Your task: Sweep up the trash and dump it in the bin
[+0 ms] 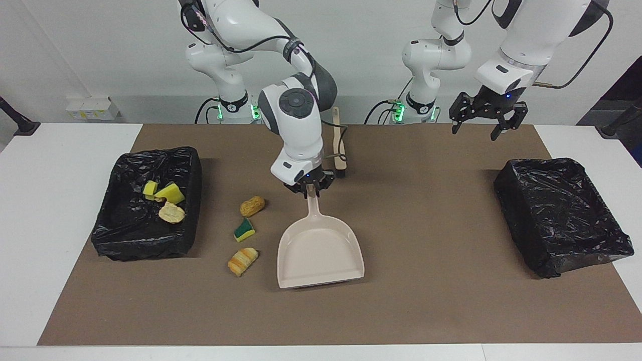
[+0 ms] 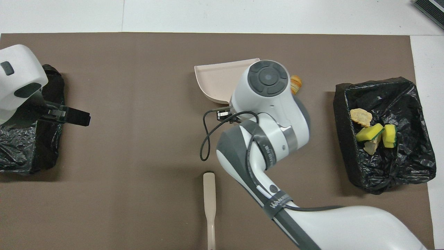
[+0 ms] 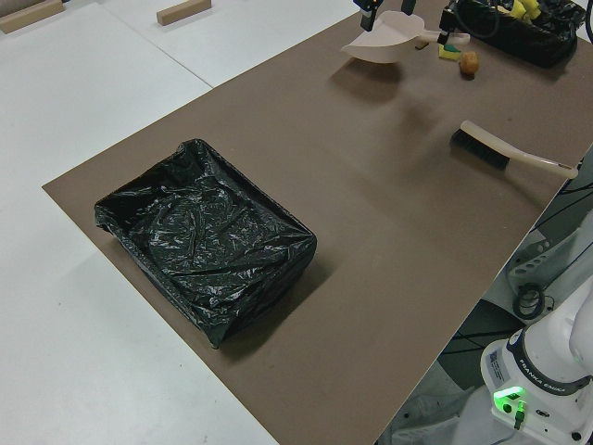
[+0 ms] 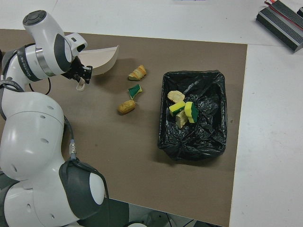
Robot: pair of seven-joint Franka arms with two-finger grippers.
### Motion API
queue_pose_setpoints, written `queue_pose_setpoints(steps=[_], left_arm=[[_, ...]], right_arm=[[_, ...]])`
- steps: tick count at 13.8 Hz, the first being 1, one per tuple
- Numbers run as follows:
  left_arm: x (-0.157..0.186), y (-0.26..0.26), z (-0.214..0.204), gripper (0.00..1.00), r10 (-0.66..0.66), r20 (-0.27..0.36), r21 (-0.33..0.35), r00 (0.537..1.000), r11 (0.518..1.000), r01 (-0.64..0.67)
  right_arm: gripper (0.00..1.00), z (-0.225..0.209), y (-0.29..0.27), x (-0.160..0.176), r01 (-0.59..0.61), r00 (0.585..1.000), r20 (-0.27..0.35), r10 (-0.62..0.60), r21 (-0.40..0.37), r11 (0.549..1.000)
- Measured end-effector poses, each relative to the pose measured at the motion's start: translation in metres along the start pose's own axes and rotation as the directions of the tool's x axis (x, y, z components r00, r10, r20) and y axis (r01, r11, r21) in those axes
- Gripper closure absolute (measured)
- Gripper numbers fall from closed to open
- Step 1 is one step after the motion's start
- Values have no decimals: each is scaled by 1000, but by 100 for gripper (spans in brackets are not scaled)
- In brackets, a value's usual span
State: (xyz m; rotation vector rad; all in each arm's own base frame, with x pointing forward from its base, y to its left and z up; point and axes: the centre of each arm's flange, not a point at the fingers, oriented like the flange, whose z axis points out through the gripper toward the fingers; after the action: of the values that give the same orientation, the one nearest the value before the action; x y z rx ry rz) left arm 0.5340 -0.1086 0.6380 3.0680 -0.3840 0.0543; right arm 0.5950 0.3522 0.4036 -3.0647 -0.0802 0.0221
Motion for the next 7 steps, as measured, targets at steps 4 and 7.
queue_pose_setpoints(steps=[4, 7], left_arm=[[0, -4, 0, 0, -1, -1, 0, 1000, 1000, 1], [0, -14, -1, 0, 16, -4, 1, 1000, 1000, -16]], right_arm=[[67, 45, -31, 11, -42, 999, -12, 42, 17, 999], [67, 46, -31, 14, -44, 999, -15, 44, 20, 999]])
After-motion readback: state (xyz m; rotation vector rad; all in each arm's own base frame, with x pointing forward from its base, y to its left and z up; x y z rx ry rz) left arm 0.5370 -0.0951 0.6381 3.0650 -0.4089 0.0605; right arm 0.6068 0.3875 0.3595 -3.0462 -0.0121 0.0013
